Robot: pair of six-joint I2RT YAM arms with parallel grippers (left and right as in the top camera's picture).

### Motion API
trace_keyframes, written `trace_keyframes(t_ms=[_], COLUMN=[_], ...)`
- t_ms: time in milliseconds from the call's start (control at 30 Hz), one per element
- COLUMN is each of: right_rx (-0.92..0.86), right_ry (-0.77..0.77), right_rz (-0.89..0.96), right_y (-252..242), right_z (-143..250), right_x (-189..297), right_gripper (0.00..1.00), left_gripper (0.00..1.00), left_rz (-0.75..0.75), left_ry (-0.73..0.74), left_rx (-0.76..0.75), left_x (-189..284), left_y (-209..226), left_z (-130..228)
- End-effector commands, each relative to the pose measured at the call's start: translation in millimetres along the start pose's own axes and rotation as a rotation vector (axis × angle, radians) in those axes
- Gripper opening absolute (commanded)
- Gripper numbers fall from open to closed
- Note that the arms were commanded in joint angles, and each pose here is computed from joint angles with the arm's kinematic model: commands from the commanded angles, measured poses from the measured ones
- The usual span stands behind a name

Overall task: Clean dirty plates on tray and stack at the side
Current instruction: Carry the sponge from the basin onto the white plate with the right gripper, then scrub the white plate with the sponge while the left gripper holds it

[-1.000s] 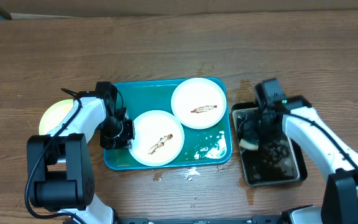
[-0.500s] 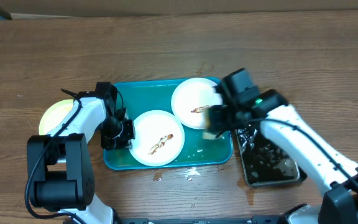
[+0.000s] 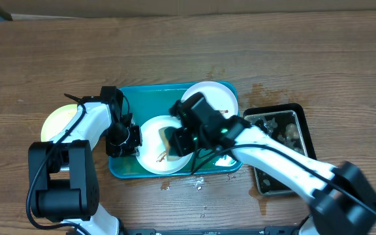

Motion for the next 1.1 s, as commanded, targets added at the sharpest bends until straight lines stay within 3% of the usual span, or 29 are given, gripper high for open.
trace_keyframes(t_ms=[0,300,867,1067], right_rx=[0.008,0.08,0.058,-0.006], right_ry=[0.029,-0.003,0.071,0.079], right_rz=[-0.033,-0.094,-0.061,0.196], right_y=[12,33,11,-36], right_z=[6,5,28,37], right_x=[-25,-60,-100,-97], right_gripper=[0.04,0.04,0.04,0.04], left_gripper=[0.04,0.04,0.04,0.04], left_rz=[0.035,0.035,0.038,0.008], left_ry=[0.021,0.021,0.023,0.019], left_rx=[0.003,0.003,0.004,0.004], left_x=[-4,-4,-4,-6], left_y=[-5,-5,-5,0], left_z=[5,5,5,5])
Point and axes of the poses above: each gripper's point midway between its finger pads, its own x axis back along the fingers, its own y axis along the line the jaws close on, z = x × y, the point moved 1 cm from there along x, back along the fingers, and after that the axes turned 2 degrees about x, right-handed, at the moved point
